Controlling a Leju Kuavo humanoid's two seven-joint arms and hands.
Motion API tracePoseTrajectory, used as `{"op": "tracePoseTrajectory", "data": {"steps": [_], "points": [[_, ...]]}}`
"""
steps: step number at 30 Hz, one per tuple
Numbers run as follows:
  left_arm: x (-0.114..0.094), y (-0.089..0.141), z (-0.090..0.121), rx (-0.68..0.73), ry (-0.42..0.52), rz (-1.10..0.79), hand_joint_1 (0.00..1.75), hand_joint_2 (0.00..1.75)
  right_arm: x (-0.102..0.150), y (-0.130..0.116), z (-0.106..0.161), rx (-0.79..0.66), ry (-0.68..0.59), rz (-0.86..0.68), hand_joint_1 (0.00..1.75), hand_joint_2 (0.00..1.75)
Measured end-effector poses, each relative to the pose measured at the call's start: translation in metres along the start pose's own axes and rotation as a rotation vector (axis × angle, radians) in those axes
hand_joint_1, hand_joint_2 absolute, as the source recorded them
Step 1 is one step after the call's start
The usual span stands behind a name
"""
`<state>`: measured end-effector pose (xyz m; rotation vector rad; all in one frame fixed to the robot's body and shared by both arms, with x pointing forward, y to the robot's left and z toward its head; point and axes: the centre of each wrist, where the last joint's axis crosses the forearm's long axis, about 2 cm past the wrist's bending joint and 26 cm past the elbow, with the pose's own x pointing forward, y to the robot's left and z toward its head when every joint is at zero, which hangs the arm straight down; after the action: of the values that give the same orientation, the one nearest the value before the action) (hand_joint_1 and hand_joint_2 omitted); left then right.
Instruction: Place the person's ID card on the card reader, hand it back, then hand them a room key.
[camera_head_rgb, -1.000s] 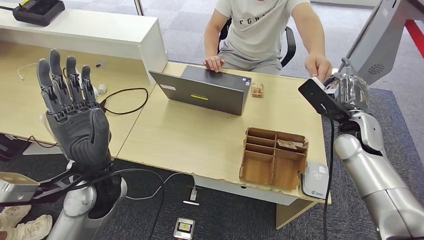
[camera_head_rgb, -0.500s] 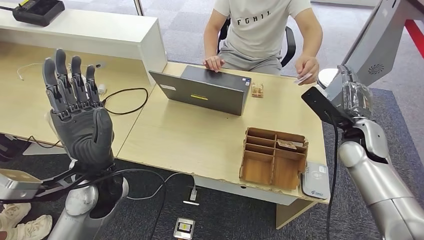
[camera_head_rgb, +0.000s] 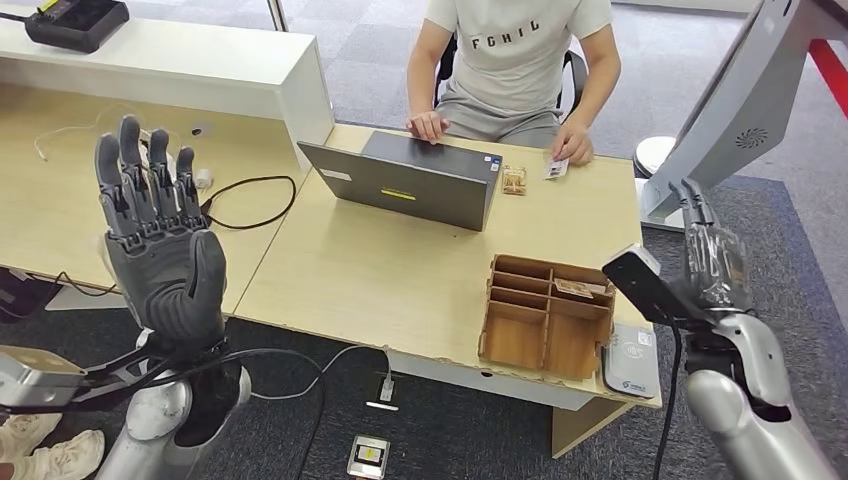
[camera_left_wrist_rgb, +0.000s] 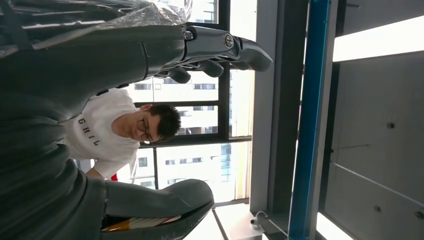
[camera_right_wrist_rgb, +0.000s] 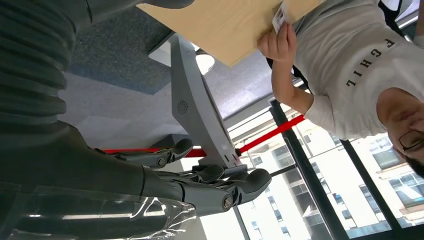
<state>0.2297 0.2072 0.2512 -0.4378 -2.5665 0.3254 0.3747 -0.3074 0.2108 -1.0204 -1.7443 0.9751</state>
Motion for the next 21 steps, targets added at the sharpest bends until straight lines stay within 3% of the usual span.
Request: {"op": "tracePoseTrajectory", "data": {"steps": [9,21], "points": [[0.001,0.005,0.006,0.009,0.015,-0.015,0.00,1.75,0.017,0.019,0.054,0.048,-0.058,-0.073,0.00,1.75],[0.003,0.009,0.009,0.008,0.009,-0.044,0.00,1.75,0.042,0.036,0.065,0.104,-0.156,-0.146,0.00,1.75]]}}
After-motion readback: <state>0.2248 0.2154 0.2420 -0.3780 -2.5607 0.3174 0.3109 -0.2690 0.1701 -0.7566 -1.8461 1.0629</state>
